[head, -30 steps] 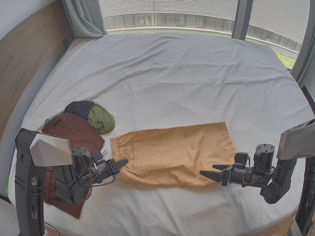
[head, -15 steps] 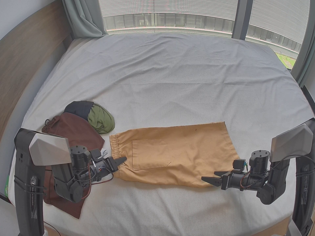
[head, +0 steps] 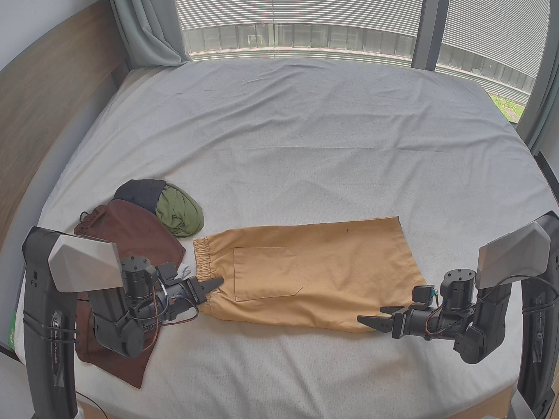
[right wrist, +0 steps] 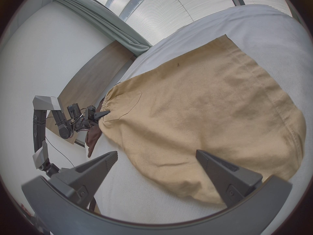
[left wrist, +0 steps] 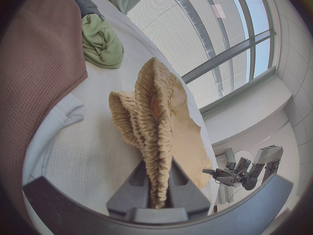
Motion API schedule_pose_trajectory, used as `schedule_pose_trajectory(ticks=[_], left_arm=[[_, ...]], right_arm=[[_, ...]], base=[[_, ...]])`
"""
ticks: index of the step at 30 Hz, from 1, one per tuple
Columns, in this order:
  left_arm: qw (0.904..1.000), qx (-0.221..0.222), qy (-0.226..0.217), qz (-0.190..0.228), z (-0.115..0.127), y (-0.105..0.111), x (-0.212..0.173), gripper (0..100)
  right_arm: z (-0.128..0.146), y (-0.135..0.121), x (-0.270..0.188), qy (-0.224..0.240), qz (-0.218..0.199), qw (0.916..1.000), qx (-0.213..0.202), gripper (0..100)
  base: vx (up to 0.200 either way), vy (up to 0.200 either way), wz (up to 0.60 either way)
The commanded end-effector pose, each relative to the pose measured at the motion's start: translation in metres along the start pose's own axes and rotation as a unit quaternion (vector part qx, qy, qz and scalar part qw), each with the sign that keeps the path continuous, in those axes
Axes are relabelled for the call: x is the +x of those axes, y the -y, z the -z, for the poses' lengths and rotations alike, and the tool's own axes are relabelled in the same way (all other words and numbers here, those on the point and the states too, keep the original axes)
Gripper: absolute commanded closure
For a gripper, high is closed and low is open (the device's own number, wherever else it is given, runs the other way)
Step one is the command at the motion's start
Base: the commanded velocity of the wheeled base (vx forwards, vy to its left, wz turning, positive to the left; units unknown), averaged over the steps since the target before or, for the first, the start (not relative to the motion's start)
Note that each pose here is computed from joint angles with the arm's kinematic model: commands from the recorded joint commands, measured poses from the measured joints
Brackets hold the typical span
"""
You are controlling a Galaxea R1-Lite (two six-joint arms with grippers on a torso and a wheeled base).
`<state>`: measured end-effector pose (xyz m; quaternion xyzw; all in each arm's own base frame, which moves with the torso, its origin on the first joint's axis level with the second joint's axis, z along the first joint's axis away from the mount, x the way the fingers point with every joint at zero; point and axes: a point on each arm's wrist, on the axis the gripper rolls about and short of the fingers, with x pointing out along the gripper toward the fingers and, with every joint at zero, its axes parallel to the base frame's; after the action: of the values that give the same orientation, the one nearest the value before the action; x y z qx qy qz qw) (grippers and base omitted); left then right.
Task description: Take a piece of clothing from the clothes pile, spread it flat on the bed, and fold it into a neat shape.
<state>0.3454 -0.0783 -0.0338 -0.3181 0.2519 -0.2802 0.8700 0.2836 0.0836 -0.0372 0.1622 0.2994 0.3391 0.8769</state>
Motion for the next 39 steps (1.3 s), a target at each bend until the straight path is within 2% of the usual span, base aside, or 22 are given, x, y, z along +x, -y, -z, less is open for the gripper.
schedule_pose_trajectory(ticks=[1,7,17,25,32,39], left_arm=[[0.9999,0.005,0.010,0.007,-0.009,0.005,-0.006,100],[0.9996,0.009,0.006,0.025,-0.015,0.012,-0.014,100],[0.9993,0.023,0.017,0.025,-0.023,0.010,-0.020,100],[0.9974,0.018,-0.007,0.069,-0.036,0.011,-0.048,100],[0.9979,0.016,0.011,0.062,-0.048,0.004,-0.060,100],[0.9969,0.017,0.012,0.076,-0.056,0.001,-0.070,100]], right_arm=[[-0.009,-0.007,-0.004,0.015,-0.007,0.9998,-0.011,0],[-0.020,-0.012,-0.008,0.032,-0.012,0.9992,-0.021,0],[-0.023,-0.016,-0.011,0.038,-0.014,0.9988,-0.025,0],[-0.024,-0.017,-0.010,0.040,-0.016,0.9987,-0.027,0],[-0.026,-0.018,-0.012,0.044,-0.017,0.9984,-0.030,0],[-0.027,-0.018,-0.012,0.045,-0.017,0.9984,-0.030,0]], base=[[0.000,0.000,0.00],[0.000,0.000,0.00],[0.000,0.000,0.00],[0.000,0.000,0.00],[0.000,0.000,0.00],[0.000,0.000,0.00]])
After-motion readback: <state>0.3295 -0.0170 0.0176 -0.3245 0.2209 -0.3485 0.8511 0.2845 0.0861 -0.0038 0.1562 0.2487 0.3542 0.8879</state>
